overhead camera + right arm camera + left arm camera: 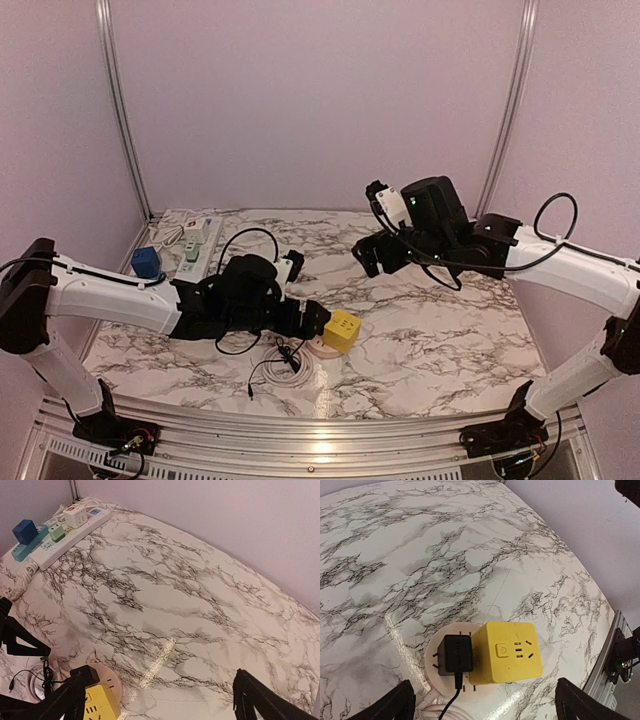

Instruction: Insert the plug

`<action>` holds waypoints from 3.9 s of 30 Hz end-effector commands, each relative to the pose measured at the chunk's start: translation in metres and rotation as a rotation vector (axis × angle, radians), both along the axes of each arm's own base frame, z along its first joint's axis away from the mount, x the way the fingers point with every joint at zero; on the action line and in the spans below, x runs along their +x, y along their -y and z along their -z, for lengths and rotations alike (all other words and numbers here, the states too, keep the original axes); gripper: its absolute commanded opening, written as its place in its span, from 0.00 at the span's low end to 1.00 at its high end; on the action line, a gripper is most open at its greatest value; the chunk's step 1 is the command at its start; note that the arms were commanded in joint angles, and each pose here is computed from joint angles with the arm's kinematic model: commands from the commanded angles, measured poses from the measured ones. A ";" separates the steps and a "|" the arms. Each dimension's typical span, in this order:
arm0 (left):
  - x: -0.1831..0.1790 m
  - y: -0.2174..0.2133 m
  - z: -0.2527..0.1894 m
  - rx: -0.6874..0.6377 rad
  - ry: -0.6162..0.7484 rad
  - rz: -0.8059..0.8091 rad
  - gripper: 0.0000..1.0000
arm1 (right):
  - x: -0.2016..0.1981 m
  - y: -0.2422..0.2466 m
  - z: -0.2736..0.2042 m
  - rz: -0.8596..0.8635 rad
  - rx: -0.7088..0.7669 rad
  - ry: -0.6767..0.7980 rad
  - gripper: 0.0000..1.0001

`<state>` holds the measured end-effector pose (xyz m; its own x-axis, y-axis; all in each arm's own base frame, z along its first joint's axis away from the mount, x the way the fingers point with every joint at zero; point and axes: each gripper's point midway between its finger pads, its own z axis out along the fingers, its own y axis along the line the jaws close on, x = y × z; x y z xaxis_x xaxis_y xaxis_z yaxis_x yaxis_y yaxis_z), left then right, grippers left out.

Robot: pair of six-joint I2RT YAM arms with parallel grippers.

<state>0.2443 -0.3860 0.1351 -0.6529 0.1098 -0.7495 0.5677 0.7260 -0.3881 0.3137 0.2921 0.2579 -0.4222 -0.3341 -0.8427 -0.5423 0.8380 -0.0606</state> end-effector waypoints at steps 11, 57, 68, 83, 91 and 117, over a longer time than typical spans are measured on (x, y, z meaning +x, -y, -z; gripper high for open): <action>-0.013 0.065 0.020 0.268 0.104 0.068 0.92 | -0.006 0.049 0.013 0.132 -0.023 0.030 0.98; 0.050 -0.004 0.056 0.513 0.116 -0.105 0.62 | -0.014 0.060 0.011 0.138 0.036 0.044 0.98; 0.149 -0.076 0.041 0.560 0.112 -0.268 0.63 | -0.015 0.056 0.014 0.126 0.049 0.036 0.99; 0.274 -0.112 0.063 0.507 0.047 -0.447 0.62 | -0.025 0.063 0.029 0.125 0.054 0.007 0.98; 0.300 -0.127 0.057 0.511 0.052 -0.493 0.71 | -0.028 0.066 0.036 0.126 0.039 -0.004 0.98; 0.049 -0.149 -0.113 0.023 0.122 -0.208 0.99 | -0.080 0.055 0.010 -0.152 0.254 0.092 0.99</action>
